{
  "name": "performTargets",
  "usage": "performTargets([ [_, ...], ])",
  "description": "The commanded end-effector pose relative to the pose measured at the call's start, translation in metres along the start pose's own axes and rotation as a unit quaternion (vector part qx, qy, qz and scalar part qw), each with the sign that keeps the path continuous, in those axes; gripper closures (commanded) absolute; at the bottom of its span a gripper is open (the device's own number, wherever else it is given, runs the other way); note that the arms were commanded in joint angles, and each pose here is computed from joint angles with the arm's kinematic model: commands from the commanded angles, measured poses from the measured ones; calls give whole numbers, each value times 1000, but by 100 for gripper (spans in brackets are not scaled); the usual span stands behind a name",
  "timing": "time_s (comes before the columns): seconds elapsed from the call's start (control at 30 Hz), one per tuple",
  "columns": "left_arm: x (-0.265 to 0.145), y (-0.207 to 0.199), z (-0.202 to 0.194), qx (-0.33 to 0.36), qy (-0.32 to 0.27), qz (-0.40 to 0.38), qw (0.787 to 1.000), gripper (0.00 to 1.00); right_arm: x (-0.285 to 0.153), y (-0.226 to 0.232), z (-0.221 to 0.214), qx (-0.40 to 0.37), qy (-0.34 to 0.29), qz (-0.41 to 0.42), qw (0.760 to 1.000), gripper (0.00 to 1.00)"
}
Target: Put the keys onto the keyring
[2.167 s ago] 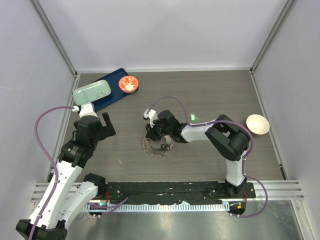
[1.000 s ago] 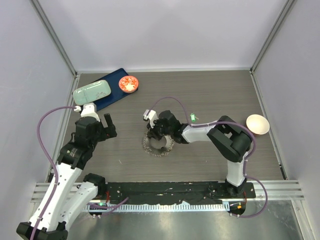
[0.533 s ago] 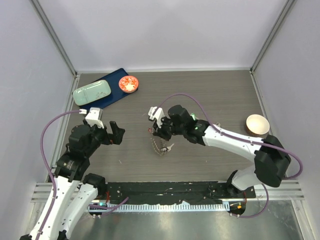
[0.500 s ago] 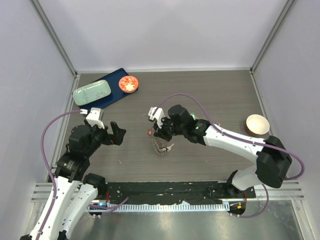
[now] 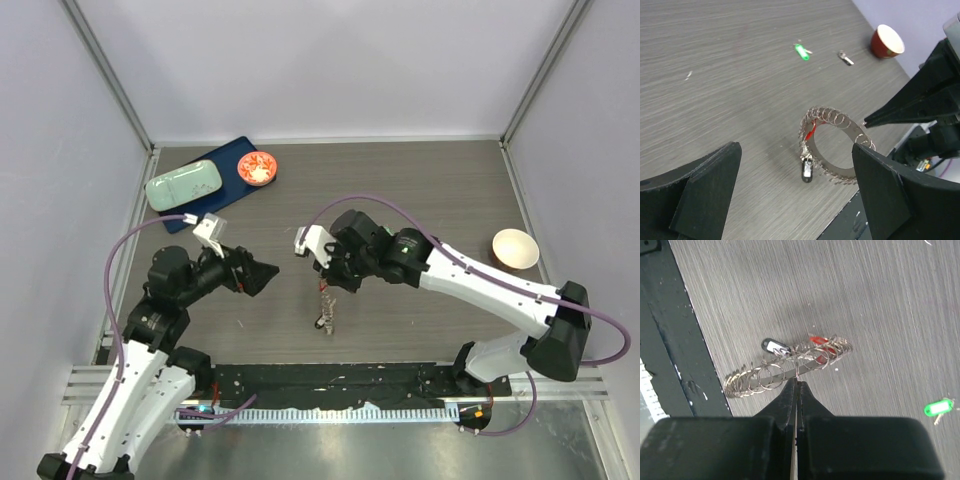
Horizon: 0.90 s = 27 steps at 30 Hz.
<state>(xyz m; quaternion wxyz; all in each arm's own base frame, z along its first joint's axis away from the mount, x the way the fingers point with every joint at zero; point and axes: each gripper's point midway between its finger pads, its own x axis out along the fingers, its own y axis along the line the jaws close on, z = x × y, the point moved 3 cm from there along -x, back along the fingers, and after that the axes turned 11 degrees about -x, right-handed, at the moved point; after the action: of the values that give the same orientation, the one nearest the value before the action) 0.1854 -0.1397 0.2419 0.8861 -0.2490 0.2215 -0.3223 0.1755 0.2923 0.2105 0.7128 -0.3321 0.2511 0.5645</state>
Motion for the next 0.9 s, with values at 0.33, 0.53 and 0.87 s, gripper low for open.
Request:
performTargets([
  [0.33, 28, -63, -4, 85, -85, -179, 977, 10, -60, 3, 5, -83, -23, -1, 996, 99],
  [0.53, 48, -80, -26, 203, -56, -241, 947, 8, -67, 2, 5, -114, -38, -11, 993, 99],
  [0.87, 61, -95, -36, 273, -20, -313, 909, 26, -67, 3, 8, -122, -55, -12, 991, 99],
])
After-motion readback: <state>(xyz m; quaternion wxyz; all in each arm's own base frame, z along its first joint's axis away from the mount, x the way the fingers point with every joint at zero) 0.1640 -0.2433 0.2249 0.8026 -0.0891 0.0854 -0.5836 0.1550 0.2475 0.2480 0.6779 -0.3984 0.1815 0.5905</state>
